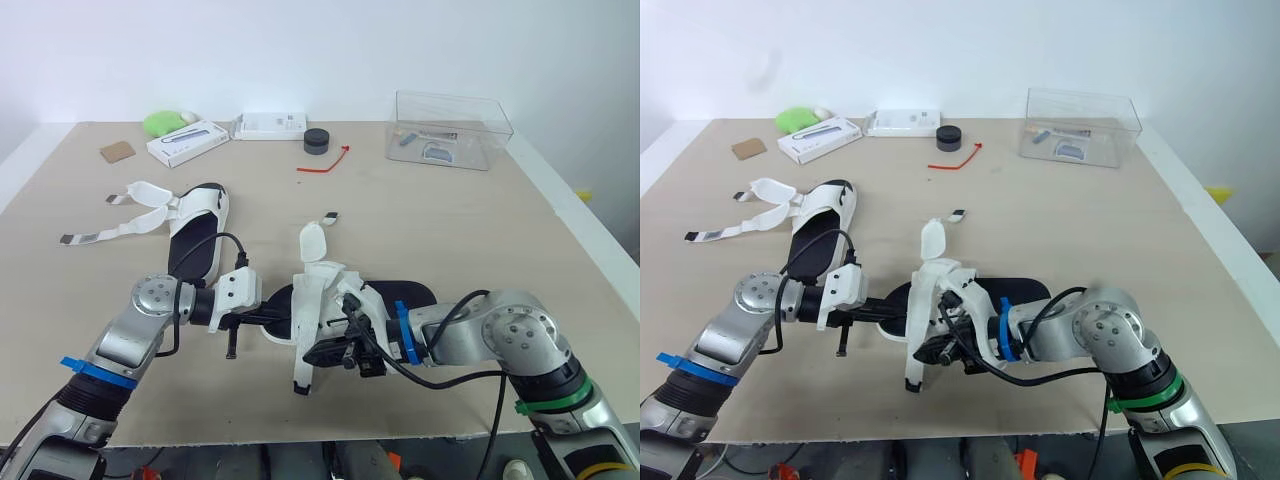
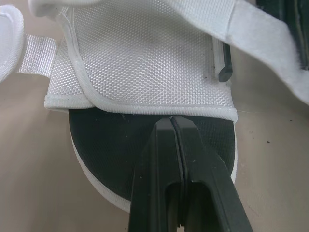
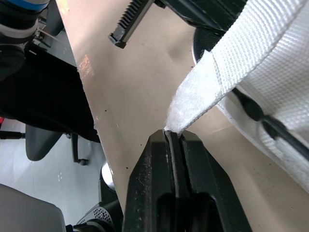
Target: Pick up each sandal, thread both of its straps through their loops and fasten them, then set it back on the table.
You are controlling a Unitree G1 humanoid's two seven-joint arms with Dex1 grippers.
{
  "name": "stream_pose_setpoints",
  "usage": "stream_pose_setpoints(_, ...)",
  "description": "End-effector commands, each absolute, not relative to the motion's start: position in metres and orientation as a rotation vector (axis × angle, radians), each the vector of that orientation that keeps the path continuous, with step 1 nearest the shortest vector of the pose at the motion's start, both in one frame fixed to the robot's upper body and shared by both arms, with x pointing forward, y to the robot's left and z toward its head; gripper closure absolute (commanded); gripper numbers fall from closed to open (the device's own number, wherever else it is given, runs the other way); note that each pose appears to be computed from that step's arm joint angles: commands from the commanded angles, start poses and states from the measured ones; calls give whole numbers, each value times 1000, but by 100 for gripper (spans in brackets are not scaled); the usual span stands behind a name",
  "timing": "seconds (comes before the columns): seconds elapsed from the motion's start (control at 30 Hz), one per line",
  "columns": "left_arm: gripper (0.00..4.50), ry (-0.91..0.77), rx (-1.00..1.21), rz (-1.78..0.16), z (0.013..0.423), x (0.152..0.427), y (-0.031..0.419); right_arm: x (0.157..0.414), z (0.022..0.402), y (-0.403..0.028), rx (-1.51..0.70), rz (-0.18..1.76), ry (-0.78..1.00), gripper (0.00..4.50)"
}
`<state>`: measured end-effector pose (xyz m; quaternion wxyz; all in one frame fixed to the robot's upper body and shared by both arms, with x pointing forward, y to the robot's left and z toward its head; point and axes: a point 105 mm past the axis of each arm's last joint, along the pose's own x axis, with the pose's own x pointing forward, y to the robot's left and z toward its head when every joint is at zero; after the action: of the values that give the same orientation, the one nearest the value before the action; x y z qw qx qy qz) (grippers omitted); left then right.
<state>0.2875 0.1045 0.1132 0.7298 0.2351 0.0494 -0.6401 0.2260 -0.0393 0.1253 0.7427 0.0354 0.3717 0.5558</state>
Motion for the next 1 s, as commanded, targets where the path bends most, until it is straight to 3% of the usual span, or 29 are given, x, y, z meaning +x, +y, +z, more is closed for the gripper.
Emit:
stream_pose_setpoints(0.03, 450, 78, 537, -1394, 120, 291, 106, 226, 137, -39, 116, 1239, 782, 449)
stream_pose_setpoints(0.2, 450, 78, 538, -1395, 119, 292, 105, 242, 168, -52, 233, 1234, 744, 449)
stream_pose_setpoints(0.53, 450, 64, 535, -1393, 119, 297, 102, 287, 215, -79, 206, 1162, 731, 449)
stream_pose_setpoints(1.0, 450, 61, 533, -1388, 116, 293, 102, 286, 209, -90, 240, 1201, 875, 449)
